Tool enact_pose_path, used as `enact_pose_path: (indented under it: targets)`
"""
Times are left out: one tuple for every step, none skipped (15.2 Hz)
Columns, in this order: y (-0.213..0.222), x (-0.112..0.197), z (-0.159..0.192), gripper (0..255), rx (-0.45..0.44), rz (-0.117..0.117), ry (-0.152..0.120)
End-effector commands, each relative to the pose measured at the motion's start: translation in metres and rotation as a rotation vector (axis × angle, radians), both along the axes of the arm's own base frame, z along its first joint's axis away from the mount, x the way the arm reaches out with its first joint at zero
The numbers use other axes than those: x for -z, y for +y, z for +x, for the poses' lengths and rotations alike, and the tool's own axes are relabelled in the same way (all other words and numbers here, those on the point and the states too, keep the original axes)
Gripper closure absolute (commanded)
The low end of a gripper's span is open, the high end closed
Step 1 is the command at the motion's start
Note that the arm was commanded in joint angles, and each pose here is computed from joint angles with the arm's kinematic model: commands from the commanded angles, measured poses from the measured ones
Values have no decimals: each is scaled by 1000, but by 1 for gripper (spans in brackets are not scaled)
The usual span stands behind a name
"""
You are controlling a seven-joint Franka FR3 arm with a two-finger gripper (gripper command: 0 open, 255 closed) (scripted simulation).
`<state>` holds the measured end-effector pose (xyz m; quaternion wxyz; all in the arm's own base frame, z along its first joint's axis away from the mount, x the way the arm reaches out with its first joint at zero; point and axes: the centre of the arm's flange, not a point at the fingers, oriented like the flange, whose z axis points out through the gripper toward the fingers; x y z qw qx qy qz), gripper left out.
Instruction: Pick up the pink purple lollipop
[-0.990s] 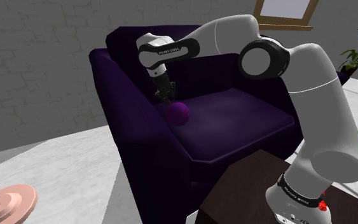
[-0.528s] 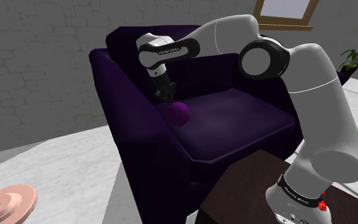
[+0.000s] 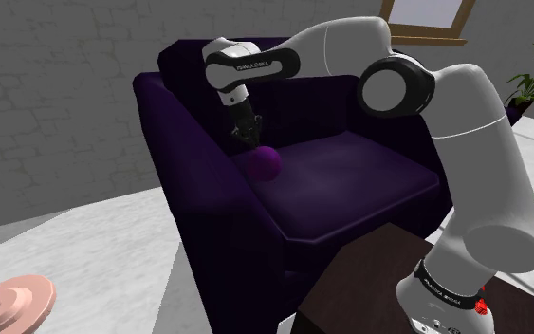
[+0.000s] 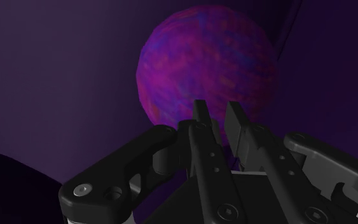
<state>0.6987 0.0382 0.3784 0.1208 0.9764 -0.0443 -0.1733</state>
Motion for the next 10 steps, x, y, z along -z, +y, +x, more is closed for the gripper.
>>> enact_pose_path:
  targets:
    - [-1, -11, 0, 255, 0, 0, -1]
    - [-1, -16, 0, 255, 0, 0, -1]
    - [-1, -22, 0, 255, 0, 0, -1]
    - [-1, -27, 0, 255, 0, 0, -1]
    - [-1, -32, 0, 255, 0, 0, -1]
    - [-1, -38, 0, 255, 0, 0, -1]
    - [-1, -43, 0, 255, 0, 0, -1]
    - [-1, -48, 0, 255, 0, 0, -1]
    - [-1, -49, 0, 255, 0, 0, -1]
    - [-1, -49, 0, 255, 0, 0, -1]
